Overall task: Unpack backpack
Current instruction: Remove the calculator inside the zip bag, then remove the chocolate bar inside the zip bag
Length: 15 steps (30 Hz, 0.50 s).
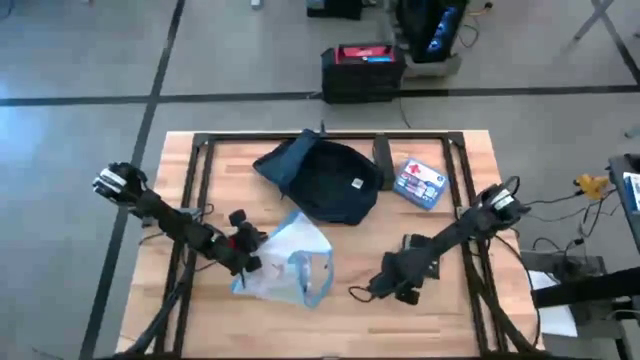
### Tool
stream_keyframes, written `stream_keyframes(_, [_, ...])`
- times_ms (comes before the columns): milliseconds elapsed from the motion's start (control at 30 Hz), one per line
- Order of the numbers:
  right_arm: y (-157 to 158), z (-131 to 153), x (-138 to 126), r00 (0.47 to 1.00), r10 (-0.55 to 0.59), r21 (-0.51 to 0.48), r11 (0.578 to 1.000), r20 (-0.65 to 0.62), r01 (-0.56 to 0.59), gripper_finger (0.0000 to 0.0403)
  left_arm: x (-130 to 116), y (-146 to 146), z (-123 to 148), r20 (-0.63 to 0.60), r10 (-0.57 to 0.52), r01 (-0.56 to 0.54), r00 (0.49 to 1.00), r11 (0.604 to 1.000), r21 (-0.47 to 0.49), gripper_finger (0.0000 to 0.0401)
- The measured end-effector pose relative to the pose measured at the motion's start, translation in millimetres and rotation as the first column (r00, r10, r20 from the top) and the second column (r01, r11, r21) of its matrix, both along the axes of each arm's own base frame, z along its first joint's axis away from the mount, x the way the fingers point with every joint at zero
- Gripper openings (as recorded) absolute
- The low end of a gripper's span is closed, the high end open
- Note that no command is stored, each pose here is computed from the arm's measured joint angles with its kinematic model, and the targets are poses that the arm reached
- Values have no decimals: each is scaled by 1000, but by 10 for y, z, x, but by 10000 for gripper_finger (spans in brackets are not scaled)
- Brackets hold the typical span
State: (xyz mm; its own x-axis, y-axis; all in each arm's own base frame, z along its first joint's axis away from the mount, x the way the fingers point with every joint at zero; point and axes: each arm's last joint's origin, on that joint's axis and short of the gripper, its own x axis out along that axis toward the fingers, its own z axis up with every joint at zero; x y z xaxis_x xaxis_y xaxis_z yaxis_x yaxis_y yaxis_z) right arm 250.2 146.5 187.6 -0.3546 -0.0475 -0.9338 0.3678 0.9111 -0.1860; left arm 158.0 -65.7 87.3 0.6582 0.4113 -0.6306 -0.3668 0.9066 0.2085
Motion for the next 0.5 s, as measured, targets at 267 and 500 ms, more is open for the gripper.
stream_keyframes(267, [78, 197, 151, 996, -23, 70, 997, 87, 17, 229, 8, -2, 7, 10, 3, -3, 1000, 1000, -3, 25])
stream_keyframes(500, [211, 443, 656, 768, 227, -38, 966, 599, -256, 270, 20, -9, 17, 27, 3, -2, 1000, 1000, -13, 25])
